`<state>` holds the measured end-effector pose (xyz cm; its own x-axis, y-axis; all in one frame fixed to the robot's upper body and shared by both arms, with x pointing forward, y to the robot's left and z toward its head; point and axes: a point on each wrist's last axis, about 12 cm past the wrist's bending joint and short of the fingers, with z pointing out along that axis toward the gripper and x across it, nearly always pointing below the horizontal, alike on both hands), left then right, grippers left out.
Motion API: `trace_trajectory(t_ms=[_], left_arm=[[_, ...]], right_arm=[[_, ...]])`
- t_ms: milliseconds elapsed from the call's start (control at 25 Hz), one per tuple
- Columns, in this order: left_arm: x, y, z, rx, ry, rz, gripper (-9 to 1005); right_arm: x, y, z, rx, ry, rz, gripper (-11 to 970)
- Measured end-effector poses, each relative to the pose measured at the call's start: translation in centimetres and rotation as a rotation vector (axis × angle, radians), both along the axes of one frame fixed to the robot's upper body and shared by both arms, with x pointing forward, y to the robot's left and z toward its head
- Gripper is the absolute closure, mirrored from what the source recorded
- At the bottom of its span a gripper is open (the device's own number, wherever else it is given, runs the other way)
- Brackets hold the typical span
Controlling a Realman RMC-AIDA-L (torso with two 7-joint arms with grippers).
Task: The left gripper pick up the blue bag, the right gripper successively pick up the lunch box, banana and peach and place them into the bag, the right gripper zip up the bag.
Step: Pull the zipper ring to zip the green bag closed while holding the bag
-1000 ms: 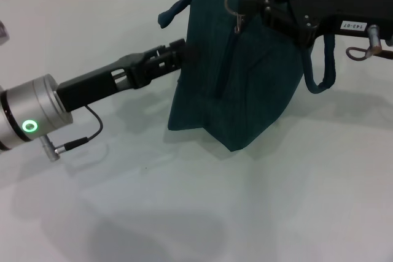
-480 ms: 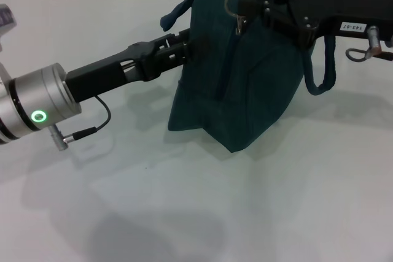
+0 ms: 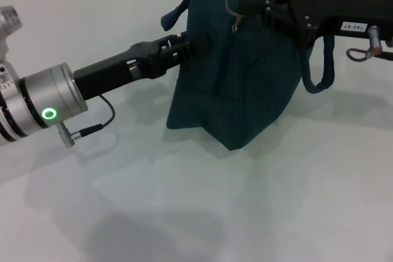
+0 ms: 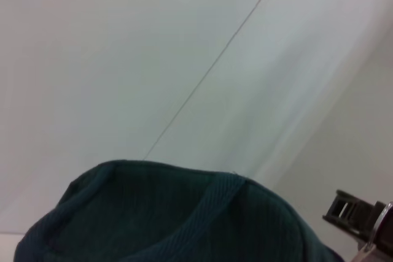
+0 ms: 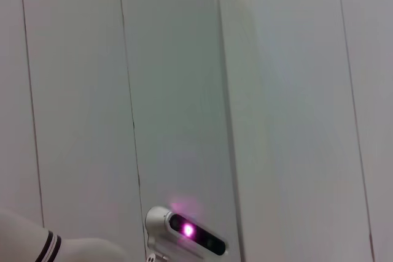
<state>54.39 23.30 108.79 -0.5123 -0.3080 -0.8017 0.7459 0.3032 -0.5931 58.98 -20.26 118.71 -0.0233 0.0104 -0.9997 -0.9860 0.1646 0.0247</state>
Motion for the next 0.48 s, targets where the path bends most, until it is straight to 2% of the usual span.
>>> trace_trajectory(t_ms=[480], left_arm=[[-0.50,0.00,0.26,-0.040,-0.034,-0.011,688]], right_arm=[[-0.05,-0.19,-0.27,0.001,0.009,-0.014,947]])
